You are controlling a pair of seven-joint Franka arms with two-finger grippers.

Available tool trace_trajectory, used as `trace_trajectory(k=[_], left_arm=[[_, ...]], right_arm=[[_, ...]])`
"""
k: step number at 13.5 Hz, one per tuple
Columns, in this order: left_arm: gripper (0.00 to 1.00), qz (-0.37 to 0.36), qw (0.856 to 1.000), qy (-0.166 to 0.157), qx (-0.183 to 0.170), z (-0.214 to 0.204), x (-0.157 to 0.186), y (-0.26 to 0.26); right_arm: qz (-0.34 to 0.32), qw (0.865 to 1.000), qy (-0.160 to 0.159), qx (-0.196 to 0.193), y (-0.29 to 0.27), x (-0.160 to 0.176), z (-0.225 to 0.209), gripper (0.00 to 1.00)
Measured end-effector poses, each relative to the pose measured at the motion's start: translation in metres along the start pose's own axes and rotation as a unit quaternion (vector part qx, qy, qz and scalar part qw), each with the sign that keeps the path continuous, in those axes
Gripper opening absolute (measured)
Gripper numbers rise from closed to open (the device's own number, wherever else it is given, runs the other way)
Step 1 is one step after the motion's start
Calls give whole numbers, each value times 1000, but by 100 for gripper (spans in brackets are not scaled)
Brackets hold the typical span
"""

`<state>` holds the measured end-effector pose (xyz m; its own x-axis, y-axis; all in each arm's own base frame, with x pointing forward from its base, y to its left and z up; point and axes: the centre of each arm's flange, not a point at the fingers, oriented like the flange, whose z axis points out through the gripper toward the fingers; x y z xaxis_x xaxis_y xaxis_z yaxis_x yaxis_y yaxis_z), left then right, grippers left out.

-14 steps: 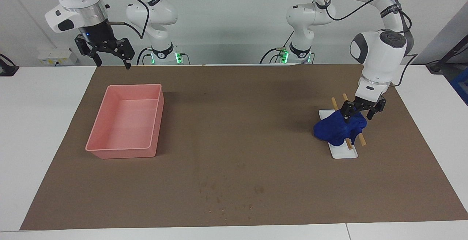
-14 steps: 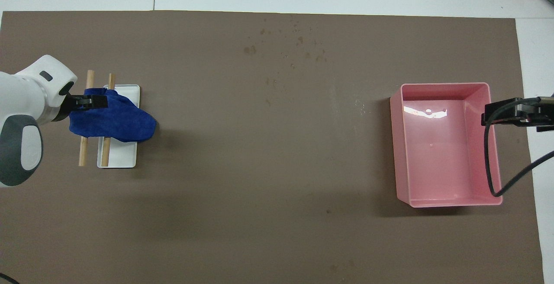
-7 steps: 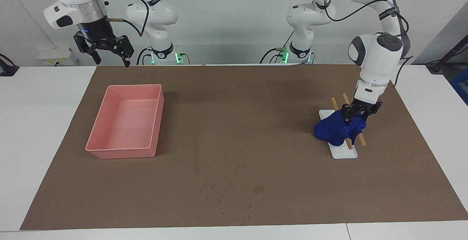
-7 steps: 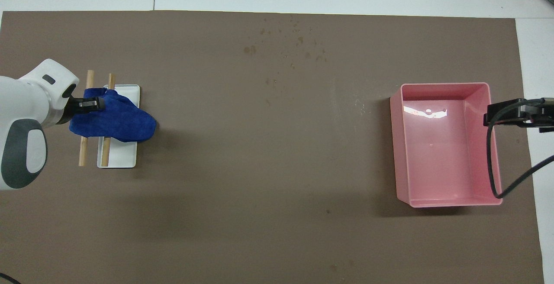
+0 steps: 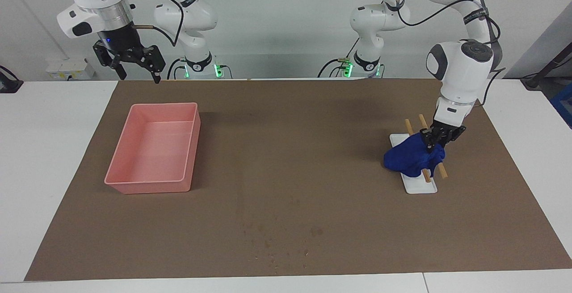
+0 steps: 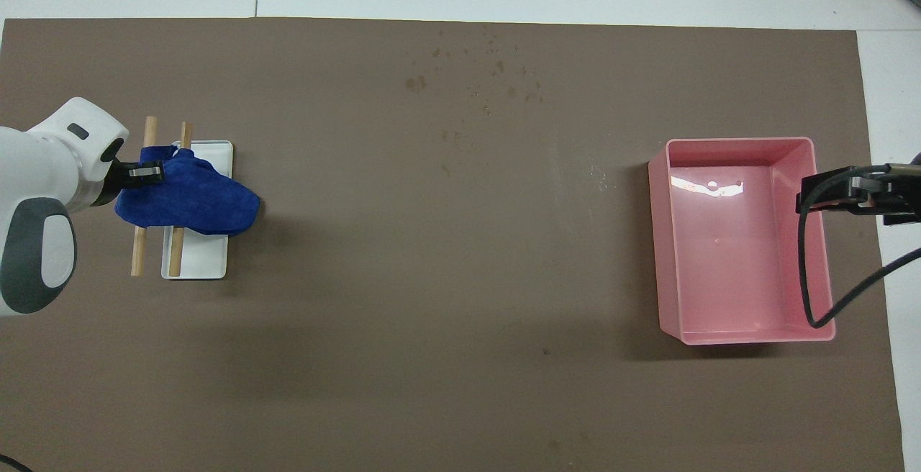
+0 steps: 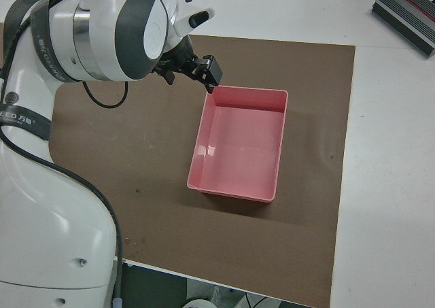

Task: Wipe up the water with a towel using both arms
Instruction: 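Move the left gripper onto the blue towel and close on it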

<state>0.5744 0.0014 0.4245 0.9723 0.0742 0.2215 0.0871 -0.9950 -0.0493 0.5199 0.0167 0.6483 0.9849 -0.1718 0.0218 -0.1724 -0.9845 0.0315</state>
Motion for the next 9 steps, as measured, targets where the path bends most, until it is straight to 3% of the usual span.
trace_trajectory(k=[5, 9], left_arm=[[13, 1, 1000, 10, 0, -10, 2, 1], [13, 2, 1000, 11, 0, -10, 2, 1]], right_arm=[[4, 1000, -2, 1, -3, 16, 11, 94], [6, 1000, 4, 4, -5, 40, 11, 94]])
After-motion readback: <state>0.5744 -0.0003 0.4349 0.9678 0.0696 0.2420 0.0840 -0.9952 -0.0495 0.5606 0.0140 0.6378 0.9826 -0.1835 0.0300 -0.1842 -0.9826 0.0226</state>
